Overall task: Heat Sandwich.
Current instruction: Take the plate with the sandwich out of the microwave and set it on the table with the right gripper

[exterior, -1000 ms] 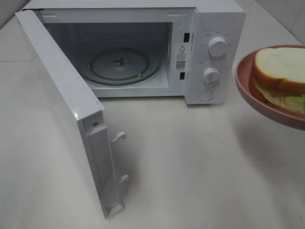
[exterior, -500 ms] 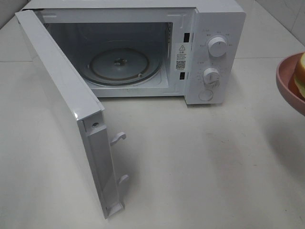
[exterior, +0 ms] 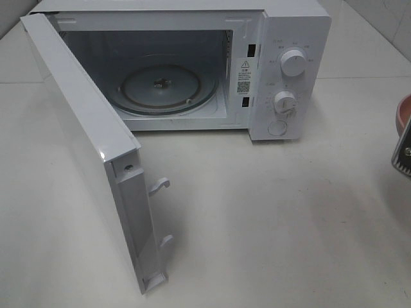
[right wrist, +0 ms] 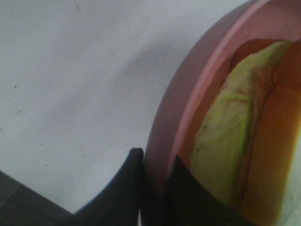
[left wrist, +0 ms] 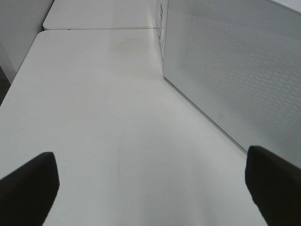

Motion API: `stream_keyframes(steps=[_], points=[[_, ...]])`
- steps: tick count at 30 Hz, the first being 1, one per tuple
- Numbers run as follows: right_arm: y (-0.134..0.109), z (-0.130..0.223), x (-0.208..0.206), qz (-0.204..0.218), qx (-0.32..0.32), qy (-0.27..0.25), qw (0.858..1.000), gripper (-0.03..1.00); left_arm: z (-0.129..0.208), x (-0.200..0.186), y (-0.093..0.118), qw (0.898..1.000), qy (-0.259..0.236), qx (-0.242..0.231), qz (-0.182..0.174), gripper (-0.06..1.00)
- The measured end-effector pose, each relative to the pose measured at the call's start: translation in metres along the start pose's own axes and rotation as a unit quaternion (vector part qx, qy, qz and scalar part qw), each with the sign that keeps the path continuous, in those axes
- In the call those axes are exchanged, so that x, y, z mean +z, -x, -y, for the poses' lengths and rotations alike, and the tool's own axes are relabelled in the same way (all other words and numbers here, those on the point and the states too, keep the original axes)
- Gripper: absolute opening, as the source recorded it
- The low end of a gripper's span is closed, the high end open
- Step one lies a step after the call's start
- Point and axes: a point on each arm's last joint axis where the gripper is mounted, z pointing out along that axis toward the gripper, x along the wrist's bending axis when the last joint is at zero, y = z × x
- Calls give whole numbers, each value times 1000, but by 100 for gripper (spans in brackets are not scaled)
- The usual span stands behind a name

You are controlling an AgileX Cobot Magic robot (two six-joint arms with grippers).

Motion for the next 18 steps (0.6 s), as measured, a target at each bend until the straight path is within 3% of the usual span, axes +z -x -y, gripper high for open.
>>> stream_keyframes(steps=[6, 18], points=[[-3, -18, 18, 2, 50, -41, 998, 11, 0, 0, 0, 1000, 0, 0, 0, 99], [8, -62, 33, 23, 135, -60, 989, 11, 0, 0, 0, 1000, 0, 0, 0, 99]])
